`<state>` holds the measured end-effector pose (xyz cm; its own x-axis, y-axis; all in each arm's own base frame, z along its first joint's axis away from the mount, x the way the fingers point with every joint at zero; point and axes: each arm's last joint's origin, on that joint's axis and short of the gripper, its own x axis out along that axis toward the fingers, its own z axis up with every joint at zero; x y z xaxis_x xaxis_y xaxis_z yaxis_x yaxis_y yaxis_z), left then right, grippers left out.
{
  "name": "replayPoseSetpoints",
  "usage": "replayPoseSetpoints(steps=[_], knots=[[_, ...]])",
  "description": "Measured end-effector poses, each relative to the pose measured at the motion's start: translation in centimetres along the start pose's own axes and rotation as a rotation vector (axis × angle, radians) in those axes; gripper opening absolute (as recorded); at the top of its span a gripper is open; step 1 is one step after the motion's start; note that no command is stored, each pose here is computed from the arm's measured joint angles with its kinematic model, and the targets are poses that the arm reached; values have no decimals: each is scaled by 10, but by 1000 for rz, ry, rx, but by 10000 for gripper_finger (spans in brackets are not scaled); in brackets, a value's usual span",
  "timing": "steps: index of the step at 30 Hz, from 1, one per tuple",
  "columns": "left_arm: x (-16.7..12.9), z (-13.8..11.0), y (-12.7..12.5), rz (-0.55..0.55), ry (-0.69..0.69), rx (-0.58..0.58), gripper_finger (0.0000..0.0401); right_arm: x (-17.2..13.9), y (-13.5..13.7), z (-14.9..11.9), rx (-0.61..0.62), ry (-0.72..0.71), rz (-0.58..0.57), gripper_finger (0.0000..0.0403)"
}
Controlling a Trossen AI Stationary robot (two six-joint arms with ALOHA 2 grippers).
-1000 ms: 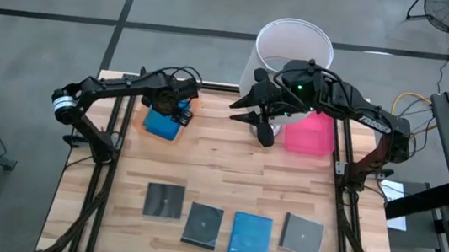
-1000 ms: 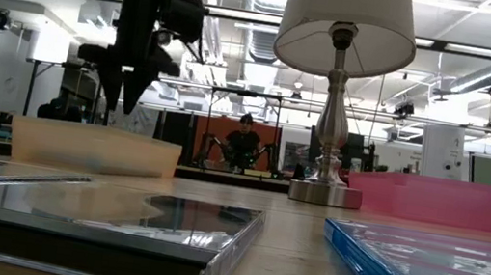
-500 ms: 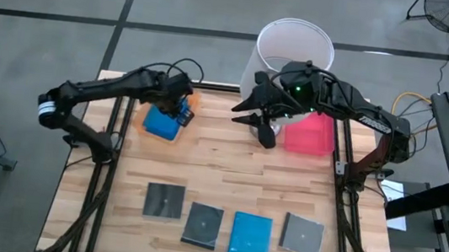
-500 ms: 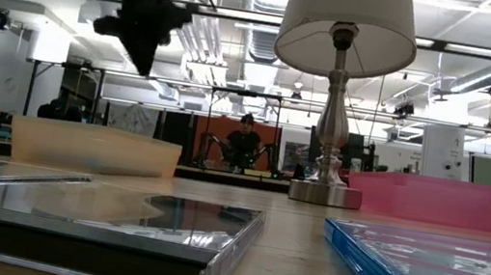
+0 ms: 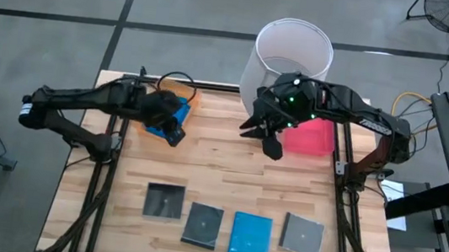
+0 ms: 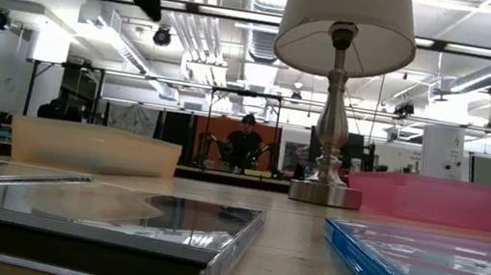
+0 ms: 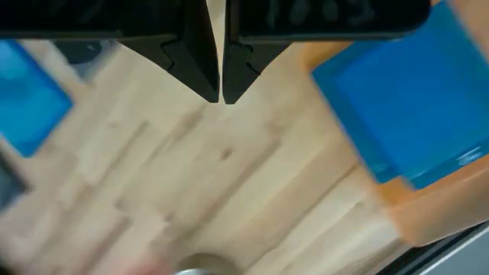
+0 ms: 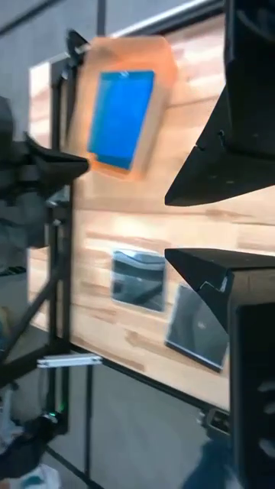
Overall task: Pick & place jewel cases by type
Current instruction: Put the blue cd case into the orange bin
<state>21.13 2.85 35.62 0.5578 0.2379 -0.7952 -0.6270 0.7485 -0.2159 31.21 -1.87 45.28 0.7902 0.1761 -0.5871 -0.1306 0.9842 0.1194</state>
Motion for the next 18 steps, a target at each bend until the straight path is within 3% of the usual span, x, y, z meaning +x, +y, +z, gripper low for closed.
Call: replayPoseSetpoints(steps=[8,13,18], knots=[[-8,-5,-22,-116,-73,134,0,4,21,-9,-29,97,53,57],[-10,-5,-28,-154,-107,146,0,6,33,-9,-4,103,76,16],[-12,-6,-33,-184,-121,164,0,8,51,-14,27,152,116,9]])
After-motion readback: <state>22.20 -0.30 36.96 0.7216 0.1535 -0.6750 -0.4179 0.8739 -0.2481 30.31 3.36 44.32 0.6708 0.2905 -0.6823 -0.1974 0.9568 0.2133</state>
